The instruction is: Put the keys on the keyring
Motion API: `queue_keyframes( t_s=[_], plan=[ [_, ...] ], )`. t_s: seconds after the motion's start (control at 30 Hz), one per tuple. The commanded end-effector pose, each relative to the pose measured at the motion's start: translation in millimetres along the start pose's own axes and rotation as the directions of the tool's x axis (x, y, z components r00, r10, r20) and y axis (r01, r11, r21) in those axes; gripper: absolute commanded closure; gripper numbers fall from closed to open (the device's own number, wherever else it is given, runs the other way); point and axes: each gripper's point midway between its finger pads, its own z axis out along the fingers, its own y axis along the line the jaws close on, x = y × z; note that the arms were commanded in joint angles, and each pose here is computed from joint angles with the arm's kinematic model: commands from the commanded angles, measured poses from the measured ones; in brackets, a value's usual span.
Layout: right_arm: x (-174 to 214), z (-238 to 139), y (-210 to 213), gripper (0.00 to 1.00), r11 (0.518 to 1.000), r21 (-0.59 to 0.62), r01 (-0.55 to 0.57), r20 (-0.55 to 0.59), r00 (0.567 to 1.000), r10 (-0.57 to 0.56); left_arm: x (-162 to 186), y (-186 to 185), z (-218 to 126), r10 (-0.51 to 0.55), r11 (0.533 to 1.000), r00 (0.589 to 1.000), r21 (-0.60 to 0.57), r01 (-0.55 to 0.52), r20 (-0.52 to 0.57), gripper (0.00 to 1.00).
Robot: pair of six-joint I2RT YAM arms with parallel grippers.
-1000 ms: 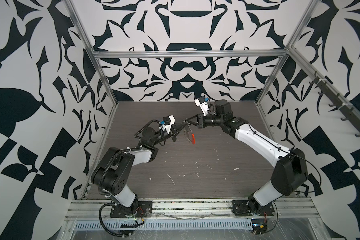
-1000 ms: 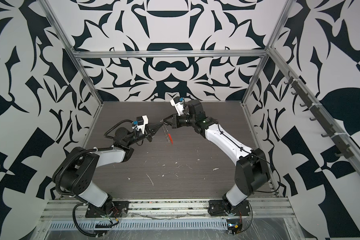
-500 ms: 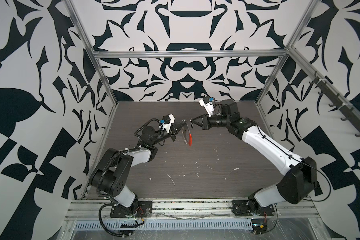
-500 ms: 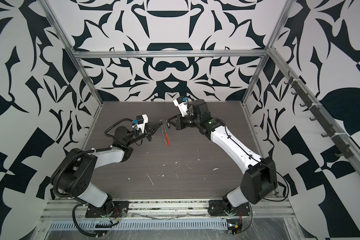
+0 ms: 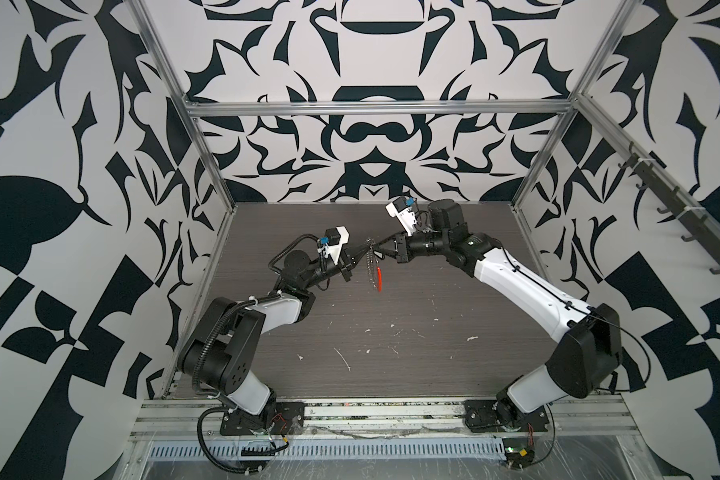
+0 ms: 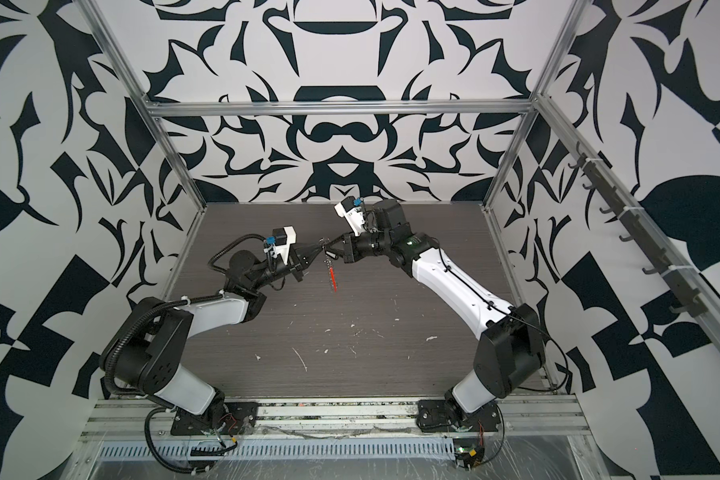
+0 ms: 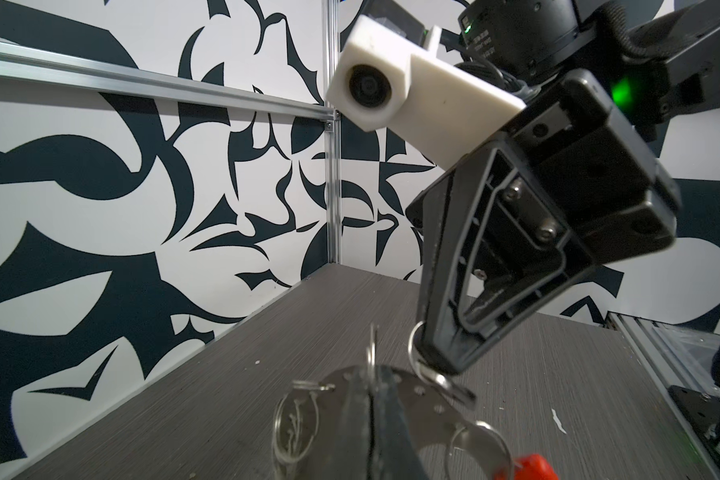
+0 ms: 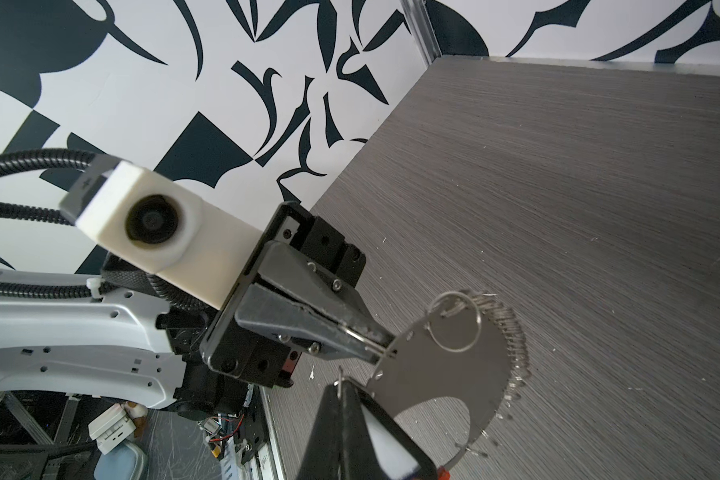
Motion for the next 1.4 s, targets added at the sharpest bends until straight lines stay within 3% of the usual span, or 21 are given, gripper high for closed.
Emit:
queue_keyframes(
  t_s=[0.0,0.9,1.37],
  plan=[
    [-25.8,-8.5,16.0,1.00,0.998,-0.006,0.064,0.065,0.996,-0.063,-31.8,-4.3,4.3,0.057,0.998,0.995,0.033,-0.060,0.085,1.00],
    [-39.6,-3.9,5.6,1.00,0.997,0.048,0.055,0.079,0.995,-0.058,-35.9,-12.5,6.0,0.063,0.993,0.993,0.092,-0.072,0.096,1.00],
    [-31.6,0.0,-28.1,1.00,0.991,0.109,-0.077,0.076,0.995,0.069,-53.8,-28.4,-0.4,0.119,0.982,0.984,0.131,-0.136,0.132,1.00]
  ],
)
